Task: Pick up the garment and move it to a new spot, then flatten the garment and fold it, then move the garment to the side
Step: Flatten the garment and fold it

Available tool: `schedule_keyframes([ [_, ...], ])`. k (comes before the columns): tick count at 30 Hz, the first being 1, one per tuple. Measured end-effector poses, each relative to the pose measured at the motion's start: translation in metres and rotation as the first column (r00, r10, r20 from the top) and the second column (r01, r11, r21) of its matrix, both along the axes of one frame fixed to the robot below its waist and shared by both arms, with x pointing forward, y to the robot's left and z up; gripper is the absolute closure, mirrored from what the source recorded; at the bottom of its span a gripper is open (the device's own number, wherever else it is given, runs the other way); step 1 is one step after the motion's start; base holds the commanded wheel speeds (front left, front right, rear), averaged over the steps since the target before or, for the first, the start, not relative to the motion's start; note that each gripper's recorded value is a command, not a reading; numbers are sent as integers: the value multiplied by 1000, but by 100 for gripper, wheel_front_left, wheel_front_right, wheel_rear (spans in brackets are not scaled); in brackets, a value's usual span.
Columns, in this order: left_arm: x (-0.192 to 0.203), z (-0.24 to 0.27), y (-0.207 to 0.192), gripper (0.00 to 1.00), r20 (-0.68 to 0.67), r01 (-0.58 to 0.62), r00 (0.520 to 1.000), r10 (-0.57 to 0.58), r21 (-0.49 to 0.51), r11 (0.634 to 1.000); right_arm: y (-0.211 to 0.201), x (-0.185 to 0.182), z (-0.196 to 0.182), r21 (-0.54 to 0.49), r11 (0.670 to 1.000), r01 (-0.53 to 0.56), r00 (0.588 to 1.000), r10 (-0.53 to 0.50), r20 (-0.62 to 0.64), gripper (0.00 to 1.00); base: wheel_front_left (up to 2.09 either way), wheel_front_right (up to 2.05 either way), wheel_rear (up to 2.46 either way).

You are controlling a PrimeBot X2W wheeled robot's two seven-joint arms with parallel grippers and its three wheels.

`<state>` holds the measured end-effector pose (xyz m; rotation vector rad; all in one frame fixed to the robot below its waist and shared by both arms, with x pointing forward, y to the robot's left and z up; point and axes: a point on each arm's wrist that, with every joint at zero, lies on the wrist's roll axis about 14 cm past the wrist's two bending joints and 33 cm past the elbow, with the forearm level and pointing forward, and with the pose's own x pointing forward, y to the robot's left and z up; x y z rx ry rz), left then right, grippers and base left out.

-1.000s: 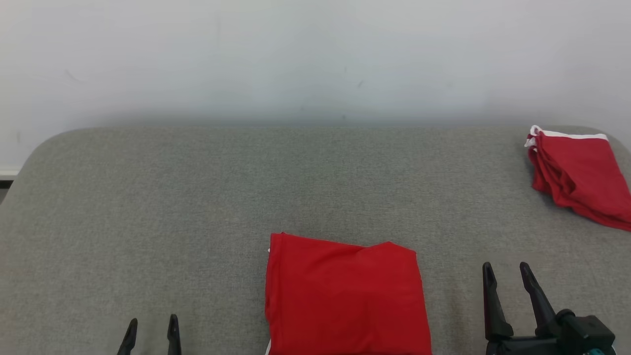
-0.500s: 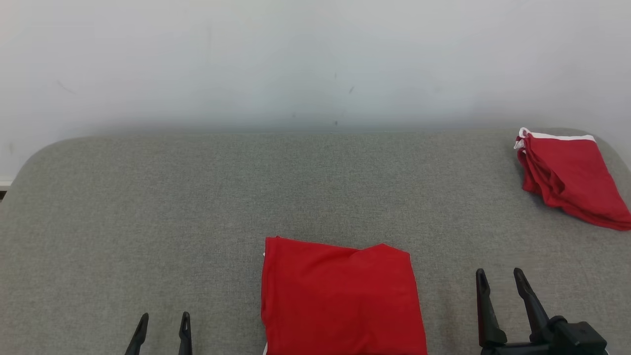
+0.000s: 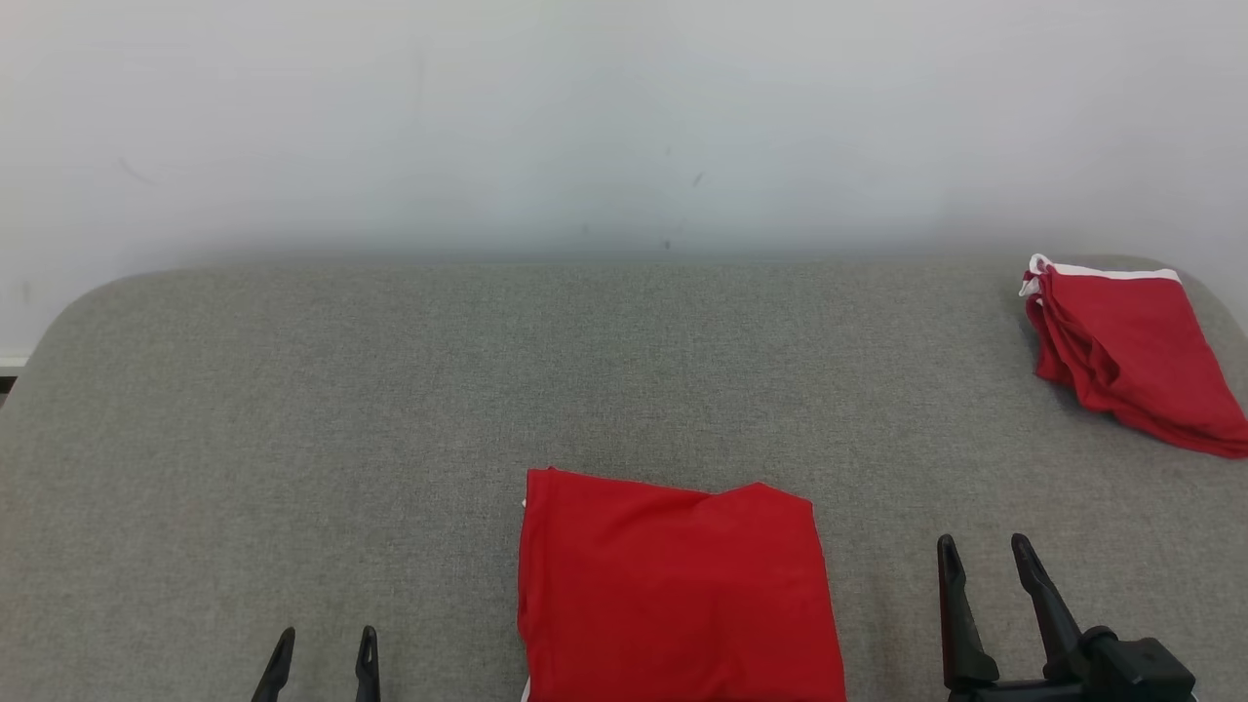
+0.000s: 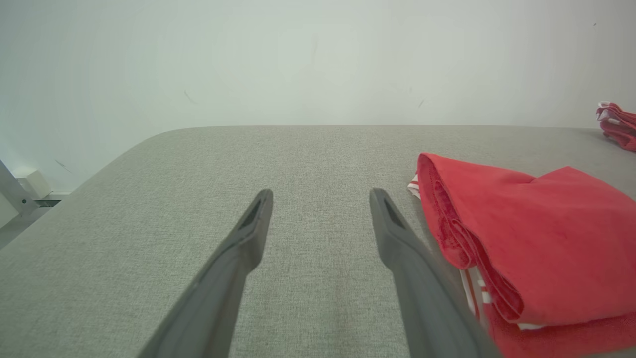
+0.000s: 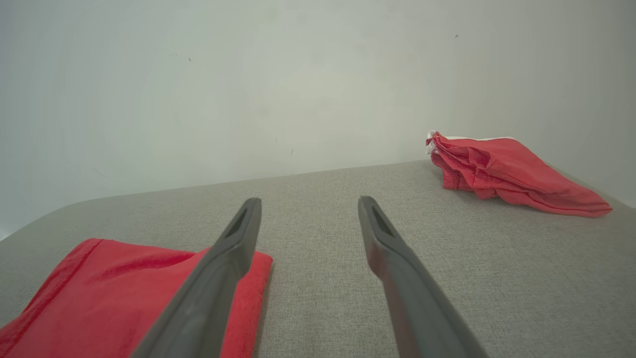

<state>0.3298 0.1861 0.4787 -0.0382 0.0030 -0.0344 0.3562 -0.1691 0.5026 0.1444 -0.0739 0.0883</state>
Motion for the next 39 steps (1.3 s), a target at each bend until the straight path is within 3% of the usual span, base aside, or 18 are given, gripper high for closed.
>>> schedule_keyframes([
  [39,0,-6,2,0,-19,-4,1000,4,-3,1000,1,1,-7,10,1000,-1,1000,2,-22,0,0,0,0],
])
